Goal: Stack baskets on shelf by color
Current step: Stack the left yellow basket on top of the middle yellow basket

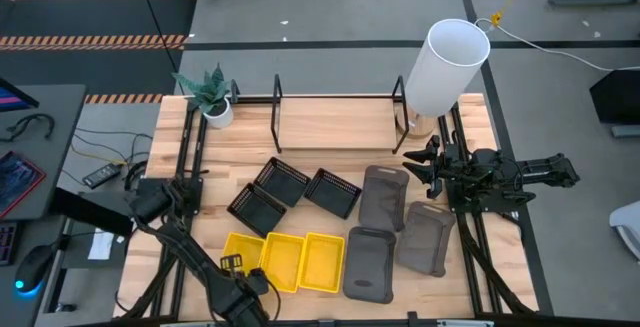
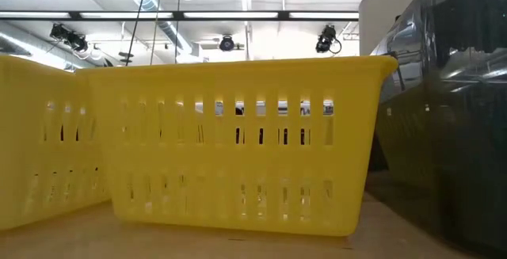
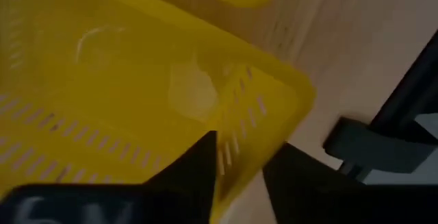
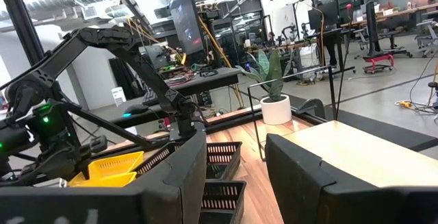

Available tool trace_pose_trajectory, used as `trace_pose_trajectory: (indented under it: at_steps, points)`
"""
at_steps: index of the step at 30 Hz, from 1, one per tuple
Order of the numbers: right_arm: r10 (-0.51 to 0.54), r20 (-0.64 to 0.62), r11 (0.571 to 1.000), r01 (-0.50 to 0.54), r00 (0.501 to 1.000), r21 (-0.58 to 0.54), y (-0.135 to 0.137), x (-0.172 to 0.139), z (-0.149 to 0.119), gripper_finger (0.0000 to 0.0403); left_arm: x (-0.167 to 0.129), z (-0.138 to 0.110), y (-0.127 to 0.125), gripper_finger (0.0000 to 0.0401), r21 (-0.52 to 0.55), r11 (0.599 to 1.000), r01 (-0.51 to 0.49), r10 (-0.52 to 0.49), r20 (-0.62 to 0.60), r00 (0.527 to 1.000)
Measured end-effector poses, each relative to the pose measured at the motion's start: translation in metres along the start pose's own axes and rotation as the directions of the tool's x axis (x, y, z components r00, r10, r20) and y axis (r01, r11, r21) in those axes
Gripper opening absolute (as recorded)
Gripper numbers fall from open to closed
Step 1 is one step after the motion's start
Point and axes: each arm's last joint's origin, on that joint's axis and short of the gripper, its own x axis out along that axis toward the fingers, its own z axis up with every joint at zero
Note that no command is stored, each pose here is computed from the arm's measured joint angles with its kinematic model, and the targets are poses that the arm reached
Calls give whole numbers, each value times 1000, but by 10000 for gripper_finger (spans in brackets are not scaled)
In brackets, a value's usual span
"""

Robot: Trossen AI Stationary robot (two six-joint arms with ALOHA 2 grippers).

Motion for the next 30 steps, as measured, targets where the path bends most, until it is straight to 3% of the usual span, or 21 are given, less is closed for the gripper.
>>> trace_pose_trajectory:
  at_steps: [5,13,20,26,30]
  points:
    - [0,0,1000,0,1000,0,0,0,0,155,-5,2,2,13,-48,998,31,-31,-1,1000]
    - [0,0,1000,0,1000,0,0,0,0,155,-31,-3,6,7,-163,978,131,-127,33,991]
    - [1,0,1000,-1,1000,0,0,0,0,155,-96,-6,14,6,-155,935,320,-303,122,945]
    - [0,0,1000,0,1000,0,0,0,0,155,-151,1,23,6,-114,932,345,-294,321,900]
    - [0,0,1000,0,1000,0,0,0,0,155,-163,15,32,6,-30,958,284,-243,437,866]
